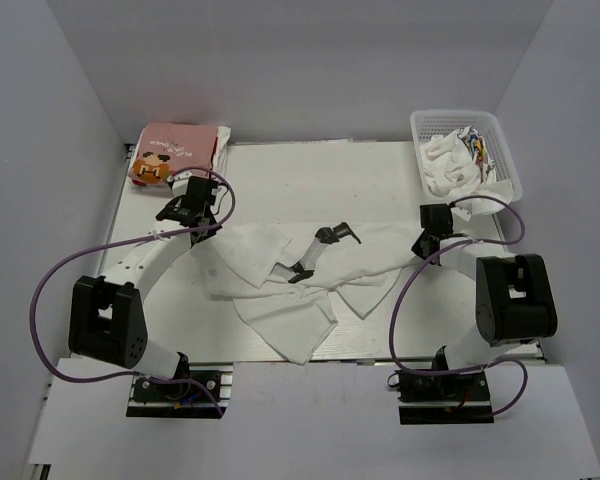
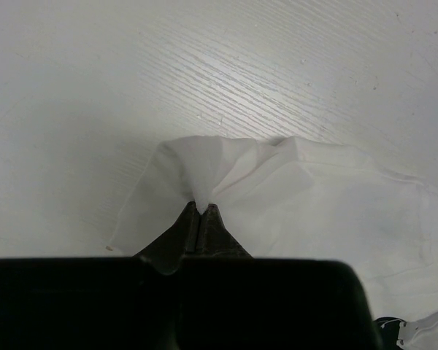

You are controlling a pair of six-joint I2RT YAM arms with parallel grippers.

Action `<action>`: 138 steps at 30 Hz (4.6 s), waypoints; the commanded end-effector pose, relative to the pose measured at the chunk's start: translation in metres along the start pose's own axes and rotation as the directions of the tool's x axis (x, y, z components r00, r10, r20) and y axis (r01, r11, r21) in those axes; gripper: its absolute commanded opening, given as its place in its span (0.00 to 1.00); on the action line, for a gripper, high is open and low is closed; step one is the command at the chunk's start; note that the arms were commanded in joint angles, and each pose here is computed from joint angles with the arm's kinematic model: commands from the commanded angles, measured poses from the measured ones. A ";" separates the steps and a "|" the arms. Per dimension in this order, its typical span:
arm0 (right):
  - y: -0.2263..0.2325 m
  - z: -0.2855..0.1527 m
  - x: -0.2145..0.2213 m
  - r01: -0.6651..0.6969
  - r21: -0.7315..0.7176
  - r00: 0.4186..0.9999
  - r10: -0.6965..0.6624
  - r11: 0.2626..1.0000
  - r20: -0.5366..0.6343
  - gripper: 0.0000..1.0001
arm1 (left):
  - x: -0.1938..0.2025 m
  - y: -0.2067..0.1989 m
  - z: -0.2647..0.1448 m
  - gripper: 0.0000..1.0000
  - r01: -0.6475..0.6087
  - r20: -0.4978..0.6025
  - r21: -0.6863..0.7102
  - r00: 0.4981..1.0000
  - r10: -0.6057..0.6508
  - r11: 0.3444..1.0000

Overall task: Fold and stack the t-shirts
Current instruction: Flatten out the tshirt

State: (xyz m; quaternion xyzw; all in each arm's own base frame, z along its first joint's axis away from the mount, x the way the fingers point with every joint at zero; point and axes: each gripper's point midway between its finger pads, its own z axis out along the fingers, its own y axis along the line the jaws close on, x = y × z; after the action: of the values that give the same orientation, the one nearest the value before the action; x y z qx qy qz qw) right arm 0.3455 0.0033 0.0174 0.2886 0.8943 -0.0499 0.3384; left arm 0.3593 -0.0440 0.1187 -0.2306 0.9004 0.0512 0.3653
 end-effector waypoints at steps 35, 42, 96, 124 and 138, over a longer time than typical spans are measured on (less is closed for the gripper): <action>-0.003 -0.383 -0.196 0.207 -0.547 0.702 0.266 0.811 0.660 0.00 | -0.203 0.031 -0.348 0.00 0.064 0.536 0.617 0.695 -0.478 0.785; 0.034 -0.211 -0.080 0.153 -0.560 0.936 0.062 0.814 0.345 0.00 | -0.150 -0.036 -0.134 0.00 0.098 0.311 0.313 0.929 -0.199 0.945; -0.055 -0.086 0.040 -0.046 -0.157 0.998 0.038 0.986 -0.053 0.90 | 0.279 -0.003 -0.126 0.73 0.010 -0.639 0.531 0.662 0.392 0.847; -0.075 -0.054 0.062 -0.209 -0.090 0.972 0.197 0.974 -0.131 0.56 | 0.227 -0.062 -0.147 0.00 -0.030 -0.458 0.683 0.761 0.460 0.730; -0.042 -0.100 -0.026 -0.129 -0.297 0.975 0.176 0.946 0.136 0.00 | 0.079 -0.102 -0.196 0.00 -0.141 -0.044 0.717 0.968 0.246 0.682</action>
State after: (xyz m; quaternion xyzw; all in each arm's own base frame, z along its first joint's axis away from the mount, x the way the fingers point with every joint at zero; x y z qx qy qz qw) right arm 0.2551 -0.0171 0.0620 0.3277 0.8583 0.0632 0.3898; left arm 0.2105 -0.2275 0.1661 0.0335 0.9224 -0.2805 0.2635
